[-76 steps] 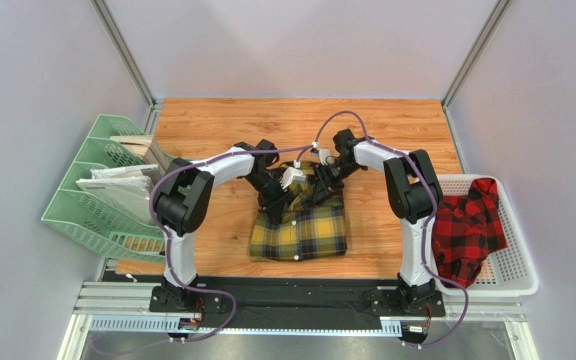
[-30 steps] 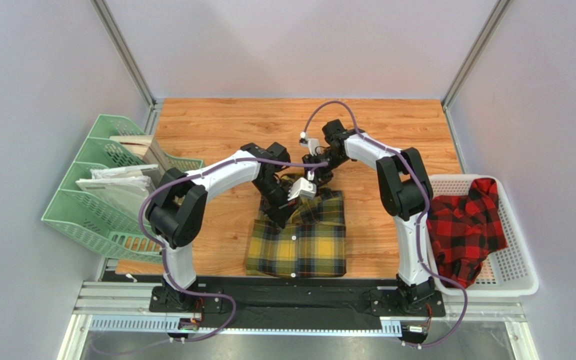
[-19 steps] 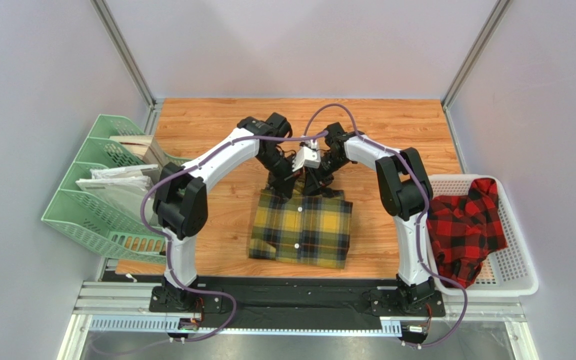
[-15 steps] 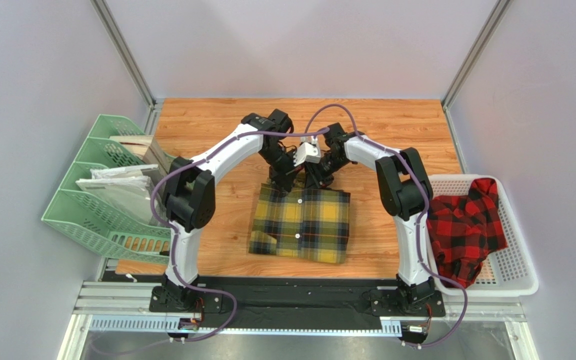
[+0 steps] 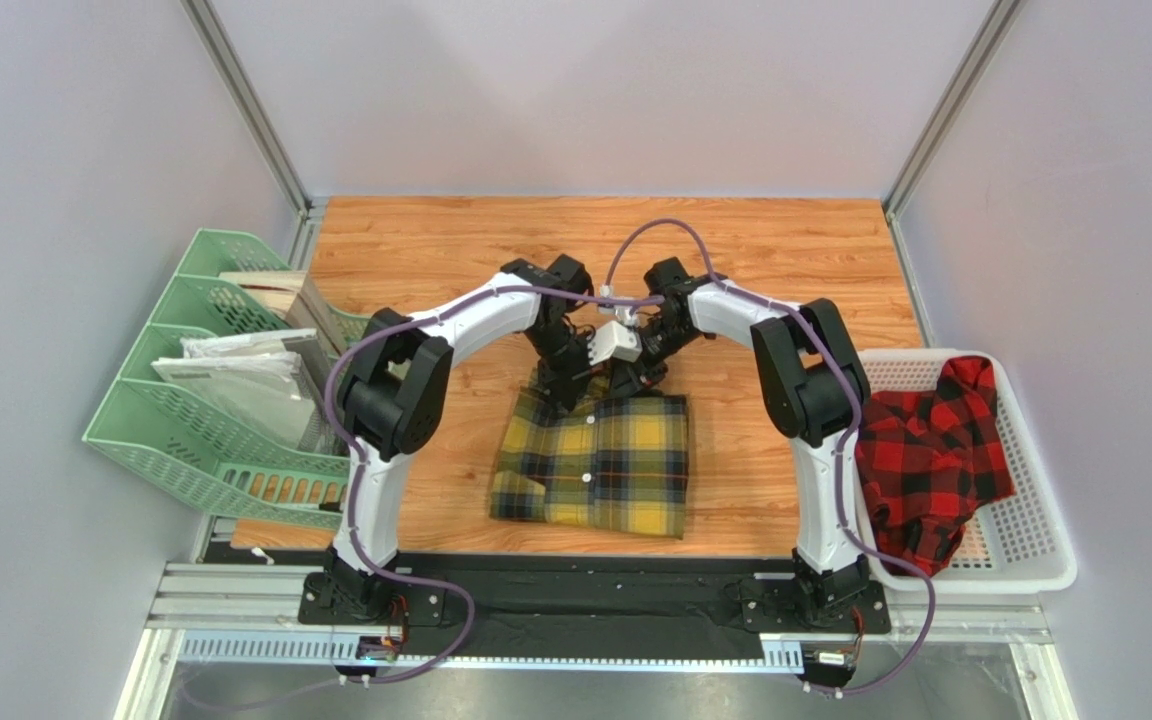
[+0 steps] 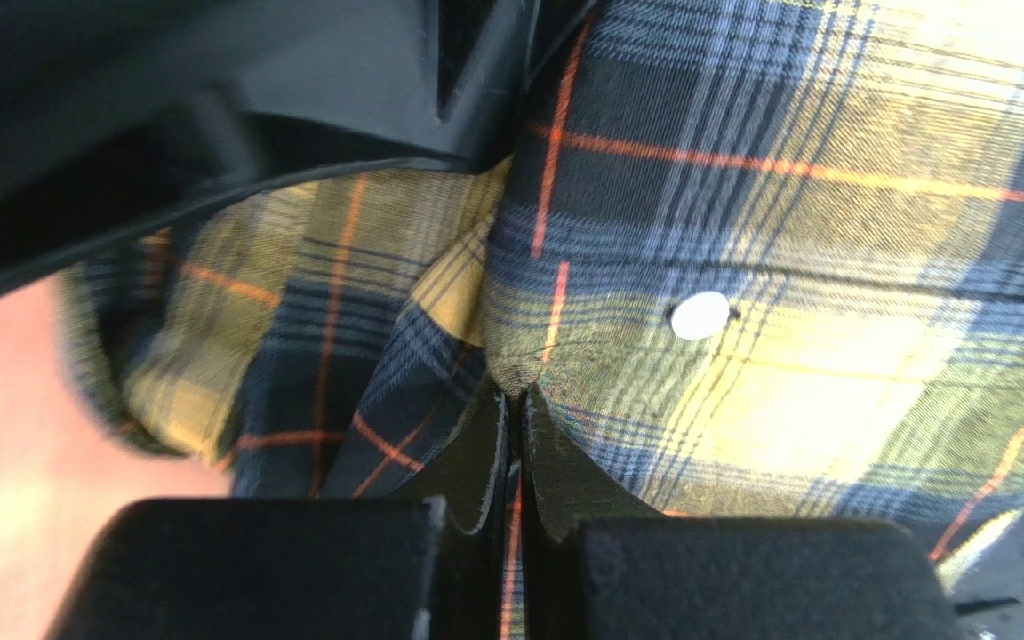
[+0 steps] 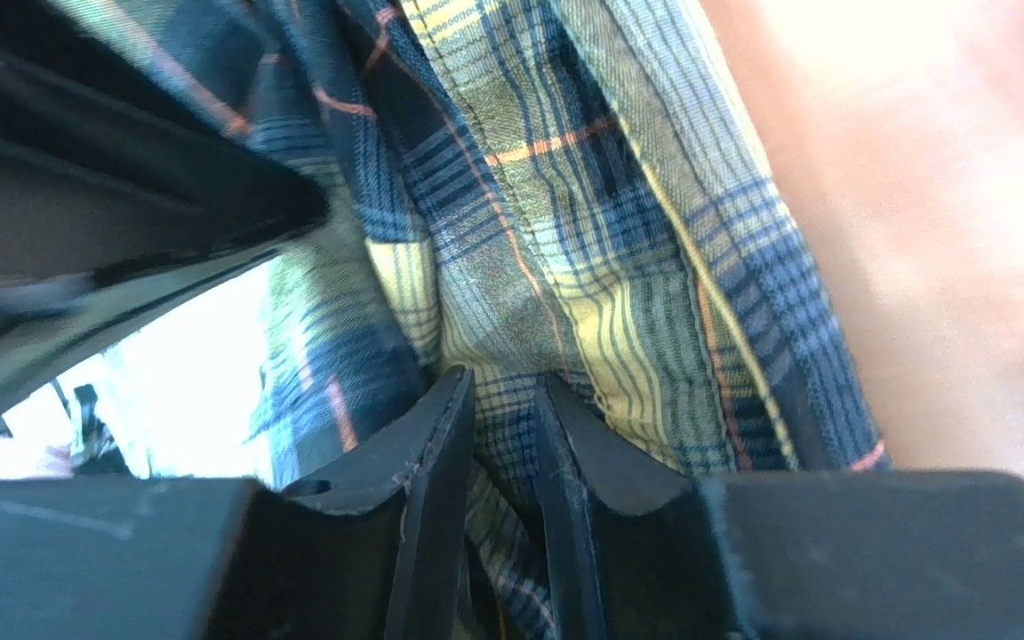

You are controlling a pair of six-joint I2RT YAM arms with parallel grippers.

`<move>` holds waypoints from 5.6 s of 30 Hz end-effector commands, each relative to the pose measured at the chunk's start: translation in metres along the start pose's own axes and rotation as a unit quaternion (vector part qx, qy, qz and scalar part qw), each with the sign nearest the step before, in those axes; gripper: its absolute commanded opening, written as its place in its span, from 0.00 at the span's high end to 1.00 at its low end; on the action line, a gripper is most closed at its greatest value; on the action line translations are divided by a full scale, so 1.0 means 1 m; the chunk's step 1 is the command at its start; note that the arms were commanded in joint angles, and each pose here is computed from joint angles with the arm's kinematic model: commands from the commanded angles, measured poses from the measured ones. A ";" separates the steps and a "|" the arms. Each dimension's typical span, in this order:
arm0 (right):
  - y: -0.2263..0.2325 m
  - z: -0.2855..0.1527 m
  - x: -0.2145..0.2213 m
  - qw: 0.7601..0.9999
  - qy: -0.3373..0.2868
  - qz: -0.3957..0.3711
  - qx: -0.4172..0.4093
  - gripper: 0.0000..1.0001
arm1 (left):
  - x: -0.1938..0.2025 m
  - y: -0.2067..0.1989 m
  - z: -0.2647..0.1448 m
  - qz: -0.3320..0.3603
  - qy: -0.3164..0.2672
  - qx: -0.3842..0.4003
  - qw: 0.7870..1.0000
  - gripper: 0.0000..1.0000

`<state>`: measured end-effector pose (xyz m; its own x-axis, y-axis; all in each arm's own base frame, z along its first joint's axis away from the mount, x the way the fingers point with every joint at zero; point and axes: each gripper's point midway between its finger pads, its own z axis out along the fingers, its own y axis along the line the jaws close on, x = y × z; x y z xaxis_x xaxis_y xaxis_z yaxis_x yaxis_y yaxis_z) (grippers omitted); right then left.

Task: Fold and stack the long sleeve shirts
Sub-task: Fold the shirt

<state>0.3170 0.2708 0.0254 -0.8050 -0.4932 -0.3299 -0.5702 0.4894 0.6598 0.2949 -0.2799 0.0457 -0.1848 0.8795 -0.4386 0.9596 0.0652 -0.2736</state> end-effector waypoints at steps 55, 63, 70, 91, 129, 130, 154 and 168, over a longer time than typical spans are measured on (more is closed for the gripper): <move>0.009 0.003 -0.006 0.999 0.011 -0.013 -0.044 0.69 | -0.023 0.018 -0.034 0.018 -0.013 -0.118 0.993 1.00; 0.003 -0.022 -0.037 0.999 -0.019 -0.036 -0.019 0.64 | -0.027 0.033 -0.034 0.007 -0.041 -0.138 0.990 0.82; 0.000 -0.092 -0.042 0.999 -0.045 -0.024 0.011 0.40 | -0.027 0.011 -0.086 -0.042 -0.114 -0.073 0.990 0.52; -0.034 -0.081 0.035 0.992 0.007 -0.001 0.126 0.76 | 0.049 0.044 -0.043 -0.167 -0.029 -0.065 0.983 0.58; 0.122 -0.046 0.072 0.979 -0.019 0.116 -0.167 0.00 | -0.033 -0.138 -0.044 -0.366 -0.248 0.273 0.854 0.01; 0.106 -0.034 0.079 0.975 -0.002 0.145 -0.167 0.00 | -0.021 -0.130 -0.031 -0.379 -0.239 0.255 0.857 0.01; 0.126 -0.064 0.088 0.989 0.006 0.085 -0.120 0.00 | 0.021 -0.139 -0.055 -0.274 -0.192 0.204 0.920 0.01; 0.061 -0.019 0.150 0.956 0.102 0.256 -0.105 0.00 | 0.074 -0.104 0.011 -0.464 -0.092 0.241 0.848 0.01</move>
<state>0.1668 0.2329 0.0508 -0.9059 -0.4083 0.1122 -0.1016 0.4667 0.8785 0.1635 -0.2432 0.0491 -0.8634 0.5034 0.0328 0.1830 0.3730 -0.9096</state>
